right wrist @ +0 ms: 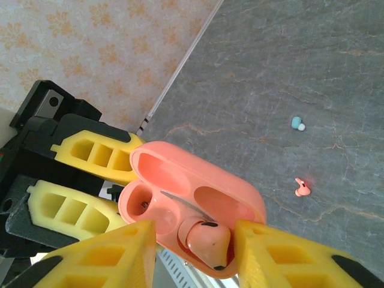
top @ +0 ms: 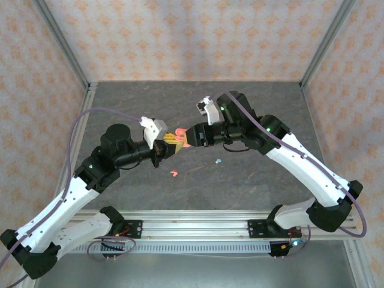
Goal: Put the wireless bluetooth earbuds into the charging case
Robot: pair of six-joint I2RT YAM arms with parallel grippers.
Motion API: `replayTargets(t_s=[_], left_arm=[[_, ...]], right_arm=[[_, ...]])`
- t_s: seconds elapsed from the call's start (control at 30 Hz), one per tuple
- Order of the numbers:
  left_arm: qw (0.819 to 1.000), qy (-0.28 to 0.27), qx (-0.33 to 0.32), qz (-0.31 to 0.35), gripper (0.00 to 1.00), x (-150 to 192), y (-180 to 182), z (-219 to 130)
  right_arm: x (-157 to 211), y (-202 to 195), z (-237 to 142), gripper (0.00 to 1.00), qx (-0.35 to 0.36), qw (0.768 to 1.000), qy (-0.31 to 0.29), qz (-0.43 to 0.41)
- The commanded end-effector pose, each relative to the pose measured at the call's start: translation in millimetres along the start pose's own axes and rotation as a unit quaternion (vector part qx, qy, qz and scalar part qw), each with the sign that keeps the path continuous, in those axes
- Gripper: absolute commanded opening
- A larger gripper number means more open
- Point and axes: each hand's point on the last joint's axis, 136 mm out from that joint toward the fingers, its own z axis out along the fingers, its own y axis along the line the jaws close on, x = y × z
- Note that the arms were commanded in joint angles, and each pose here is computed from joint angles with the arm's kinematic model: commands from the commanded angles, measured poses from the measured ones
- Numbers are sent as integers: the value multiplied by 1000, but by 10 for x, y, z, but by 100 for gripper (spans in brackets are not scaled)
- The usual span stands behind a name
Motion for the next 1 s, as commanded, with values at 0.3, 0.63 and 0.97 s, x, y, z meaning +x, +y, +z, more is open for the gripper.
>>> replayTargets(t_s=[0.3, 0.63, 0.97], left_arm=[[999, -31, 8, 12, 0, -177, -31, 23], [1000, -29, 4, 9, 0, -153, -5, 50], [1000, -28, 1, 11, 0, -150, -2, 39]], right_arm=[[157, -25, -25, 32, 17, 999, 47, 5], [65, -51, -164, 20, 40, 999, 22, -13], [-162, -28, -410, 18, 54, 998, -41, -17]])
